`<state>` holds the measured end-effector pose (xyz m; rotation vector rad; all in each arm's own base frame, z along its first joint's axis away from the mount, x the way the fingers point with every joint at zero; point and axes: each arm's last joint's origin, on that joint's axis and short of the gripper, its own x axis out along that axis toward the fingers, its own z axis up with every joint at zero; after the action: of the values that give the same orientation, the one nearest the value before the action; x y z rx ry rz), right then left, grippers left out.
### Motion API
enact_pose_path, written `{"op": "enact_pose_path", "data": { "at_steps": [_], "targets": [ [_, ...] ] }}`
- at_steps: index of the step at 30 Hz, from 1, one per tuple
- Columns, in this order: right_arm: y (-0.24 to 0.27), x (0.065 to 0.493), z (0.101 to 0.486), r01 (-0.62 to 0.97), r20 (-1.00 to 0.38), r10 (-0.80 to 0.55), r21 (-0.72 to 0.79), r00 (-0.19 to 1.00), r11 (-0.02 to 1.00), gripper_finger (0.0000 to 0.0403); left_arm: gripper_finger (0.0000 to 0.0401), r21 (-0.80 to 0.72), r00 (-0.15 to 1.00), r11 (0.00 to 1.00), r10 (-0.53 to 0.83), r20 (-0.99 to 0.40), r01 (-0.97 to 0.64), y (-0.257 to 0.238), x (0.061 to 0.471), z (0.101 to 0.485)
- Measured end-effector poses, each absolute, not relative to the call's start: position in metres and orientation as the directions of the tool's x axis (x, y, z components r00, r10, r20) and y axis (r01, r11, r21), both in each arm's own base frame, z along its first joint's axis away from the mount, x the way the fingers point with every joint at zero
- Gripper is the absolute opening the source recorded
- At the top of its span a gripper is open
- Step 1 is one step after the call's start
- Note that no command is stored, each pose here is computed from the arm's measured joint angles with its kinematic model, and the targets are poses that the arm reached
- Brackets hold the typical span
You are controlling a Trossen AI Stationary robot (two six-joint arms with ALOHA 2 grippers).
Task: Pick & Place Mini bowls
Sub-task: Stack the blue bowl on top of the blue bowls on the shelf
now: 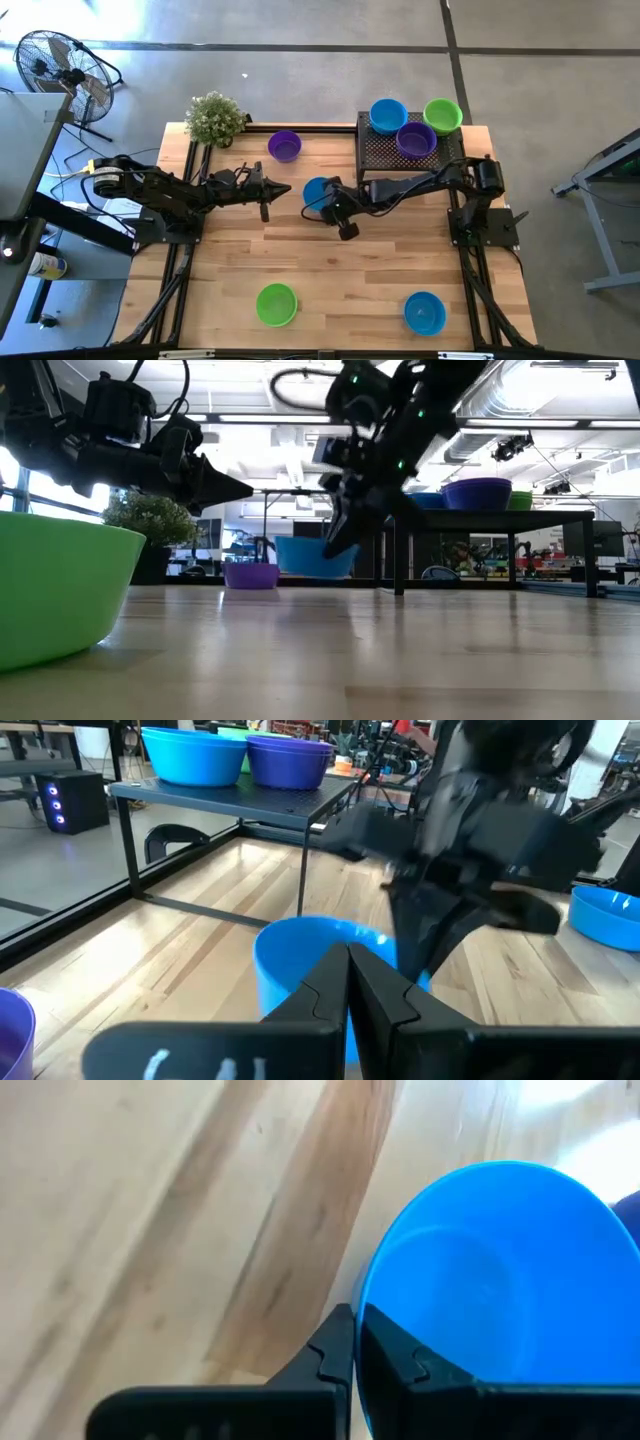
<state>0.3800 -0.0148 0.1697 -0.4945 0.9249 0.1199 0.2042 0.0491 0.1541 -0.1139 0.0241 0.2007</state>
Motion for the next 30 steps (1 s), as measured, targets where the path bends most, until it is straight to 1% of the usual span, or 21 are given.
{"op": "enact_pose_path", "data": {
  "at_steps": [5,9,12,15,19,21,25,30],
  "targets": [
    [-0.006,0.368,0.202,-0.292,-0.763,-0.059,-0.317,0.644,0.902,0.0002,0.0001,-0.111,0.98,0.974,0.197,-0.035,-0.2,0.049,0.204,0.154],
    [-0.005,0.349,0.238,-0.25,-0.729,-0.067,-0.318,0.681,0.914,0.0004,0.0001,-0.111,0.98,0.974,0.197,-0.034,-0.2,0.049,0.204,0.154],
    [-0.013,0.331,0.271,-0.162,-0.675,-0.152,-0.379,0.722,0.911,0.0002,0.0001,-0.111,0.98,0.974,0.197,-0.034,-0.199,0.049,0.204,0.154],
    [-0.032,0.316,0.312,-0.017,-0.639,-0.257,-0.389,0.725,0.921,0.0002,0.0001,-0.111,0.98,0.974,0.197,-0.033,-0.199,0.049,0.204,0.154],
    [-0.069,0.3,0.36,0.163,-0.624,-0.379,-0.375,0.683,0.912,0.0003,0.0001,-0.111,0.98,0.974,0.196,-0.026,-0.198,0.049,0.205,0.156],
    [-0.091,0.293,0.376,0.238,-0.642,-0.423,-0.358,0.64,0.903,0.0003,0.0001,-0.111,0.98,0.974,0.195,-0.028,-0.197,0.049,0.205,0.156],
    [-0.136,0.277,0.389,0.34,-0.705,-0.474,-0.336,0.527,0.878,0.0003,0.0001,-0.111,0.98,0.974,0.195,-0.037,-0.198,0.049,0.205,0.155],
    [-0.179,0.257,0.385,0.416,-0.781,-0.43,-0.242,0.452,0.876,0.0003,0.0001,-0.112,0.98,0.974,0.195,-0.049,-0.2,0.049,0.205,0.154]
  ]
}}
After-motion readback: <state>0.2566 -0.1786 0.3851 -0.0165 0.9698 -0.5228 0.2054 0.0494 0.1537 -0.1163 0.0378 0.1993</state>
